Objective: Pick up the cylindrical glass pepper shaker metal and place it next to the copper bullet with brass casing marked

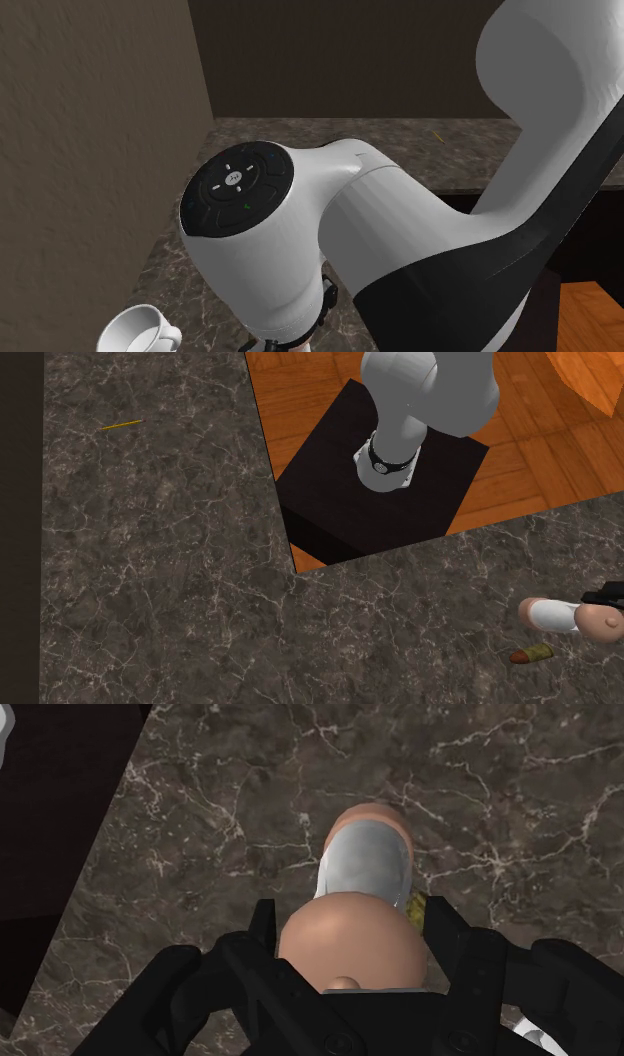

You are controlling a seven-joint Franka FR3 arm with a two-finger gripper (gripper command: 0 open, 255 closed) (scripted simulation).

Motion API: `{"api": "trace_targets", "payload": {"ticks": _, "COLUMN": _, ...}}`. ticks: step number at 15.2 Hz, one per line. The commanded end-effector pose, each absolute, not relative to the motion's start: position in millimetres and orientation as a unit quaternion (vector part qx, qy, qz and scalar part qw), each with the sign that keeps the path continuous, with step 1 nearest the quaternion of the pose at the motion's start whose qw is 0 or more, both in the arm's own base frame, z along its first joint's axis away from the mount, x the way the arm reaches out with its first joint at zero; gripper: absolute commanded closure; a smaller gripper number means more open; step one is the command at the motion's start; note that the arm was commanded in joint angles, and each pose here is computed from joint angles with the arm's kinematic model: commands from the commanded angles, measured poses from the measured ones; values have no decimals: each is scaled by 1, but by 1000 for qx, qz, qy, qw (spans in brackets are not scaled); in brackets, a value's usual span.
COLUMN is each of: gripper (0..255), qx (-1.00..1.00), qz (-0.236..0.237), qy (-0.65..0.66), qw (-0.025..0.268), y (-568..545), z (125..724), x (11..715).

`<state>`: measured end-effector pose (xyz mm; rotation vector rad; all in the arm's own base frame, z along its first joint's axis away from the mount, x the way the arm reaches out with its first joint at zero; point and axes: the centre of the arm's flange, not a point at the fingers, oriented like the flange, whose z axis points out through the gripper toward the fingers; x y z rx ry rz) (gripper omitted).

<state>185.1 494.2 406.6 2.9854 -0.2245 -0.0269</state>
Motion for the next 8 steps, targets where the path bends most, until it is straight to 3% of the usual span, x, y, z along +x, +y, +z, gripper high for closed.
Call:
{"api": "trace_targets", "payload": {"ticks": 1, "gripper": 255, "qx": 994, "qz": -9, "qy": -75, "qw": 74, "y": 494, "z": 406, "x": 185}}
{"api": "trace_targets", "payload": {"ticks": 3, "gripper": 255, "qx": 994, "qz": -9, "qy": -75, "qw": 74, "y": 494, "z": 406, "x": 185}}
{"api": "trace_targets", "payload": {"ticks": 4, "gripper": 0, "qx": 994, "qz": -9, "qy": -75, "qw": 74, "y": 494, "z": 406, "x": 185}}
{"api": "trace_targets", "payload": {"ticks": 8, "gripper": 0, "qx": 994, "qz": -9, "qy": -75, "qw": 74, "y": 494, "z": 406, "x": 185}}
